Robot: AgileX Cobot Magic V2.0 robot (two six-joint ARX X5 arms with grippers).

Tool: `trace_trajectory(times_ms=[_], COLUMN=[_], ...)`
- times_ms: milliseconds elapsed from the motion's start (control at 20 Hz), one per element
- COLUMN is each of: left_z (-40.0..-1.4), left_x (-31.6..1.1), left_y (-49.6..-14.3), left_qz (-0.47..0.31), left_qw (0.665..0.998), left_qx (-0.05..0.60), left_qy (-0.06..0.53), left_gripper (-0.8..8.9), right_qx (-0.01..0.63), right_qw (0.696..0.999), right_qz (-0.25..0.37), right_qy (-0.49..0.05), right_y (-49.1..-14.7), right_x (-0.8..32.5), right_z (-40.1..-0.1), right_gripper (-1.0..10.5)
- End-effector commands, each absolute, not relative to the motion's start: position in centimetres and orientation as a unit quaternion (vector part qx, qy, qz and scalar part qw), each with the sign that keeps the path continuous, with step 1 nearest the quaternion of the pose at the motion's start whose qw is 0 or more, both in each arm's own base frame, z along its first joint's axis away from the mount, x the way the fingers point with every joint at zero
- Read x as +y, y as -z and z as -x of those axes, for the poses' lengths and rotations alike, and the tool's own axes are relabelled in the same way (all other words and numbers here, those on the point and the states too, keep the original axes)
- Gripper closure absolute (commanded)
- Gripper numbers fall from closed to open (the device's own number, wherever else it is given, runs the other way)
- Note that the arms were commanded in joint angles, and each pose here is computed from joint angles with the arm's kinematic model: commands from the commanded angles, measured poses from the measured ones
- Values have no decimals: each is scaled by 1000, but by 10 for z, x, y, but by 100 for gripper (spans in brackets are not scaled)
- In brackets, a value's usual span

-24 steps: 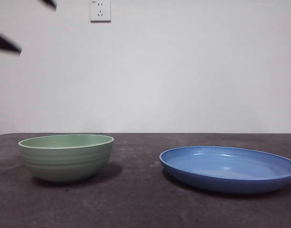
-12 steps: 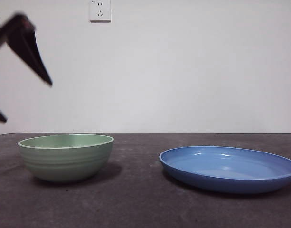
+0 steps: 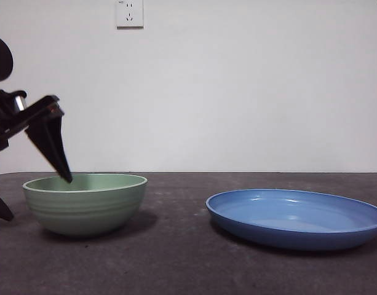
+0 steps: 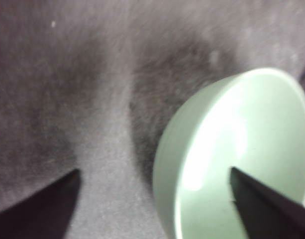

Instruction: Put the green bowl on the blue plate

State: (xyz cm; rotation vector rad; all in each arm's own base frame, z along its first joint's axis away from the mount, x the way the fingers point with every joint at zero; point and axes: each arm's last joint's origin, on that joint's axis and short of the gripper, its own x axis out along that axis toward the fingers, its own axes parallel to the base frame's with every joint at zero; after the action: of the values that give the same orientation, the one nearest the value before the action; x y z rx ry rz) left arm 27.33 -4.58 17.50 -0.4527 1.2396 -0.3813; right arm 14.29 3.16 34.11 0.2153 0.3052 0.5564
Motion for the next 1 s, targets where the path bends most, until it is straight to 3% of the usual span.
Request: trace_trajectory(times_ms=[50, 200, 500, 600, 800, 1000], left_z=[-280, -281, -294, -299, -310, -325], left_x=[-49, -49, -62, -78, -133, -205], left_y=[-174, -175, -209, -229, -261, -267], left_qz=[200, 199, 139, 115, 78, 37], left_qw=[775, 775, 801, 812, 818, 807], left_qx=[571, 571, 566, 553, 532, 527], left_qy=[183, 184, 139, 148, 205, 262], left_gripper=[618, 806, 804, 804, 804, 804], right_qx=[140, 140, 140, 140, 140, 140], right_qw=[945, 945, 945, 945, 945, 945], right_qz=[-105, -105, -105, -105, -105, -105], right_qy=[-278, -278, -278, -278, -278, -278], right_y=[-347, -347, -347, -347, -347, -347], right_x=[32, 32, 32, 32, 32, 32], right_z=[-143, -143, -143, -143, -143, -143], right_gripper=[295, 295, 295, 295, 295, 295])
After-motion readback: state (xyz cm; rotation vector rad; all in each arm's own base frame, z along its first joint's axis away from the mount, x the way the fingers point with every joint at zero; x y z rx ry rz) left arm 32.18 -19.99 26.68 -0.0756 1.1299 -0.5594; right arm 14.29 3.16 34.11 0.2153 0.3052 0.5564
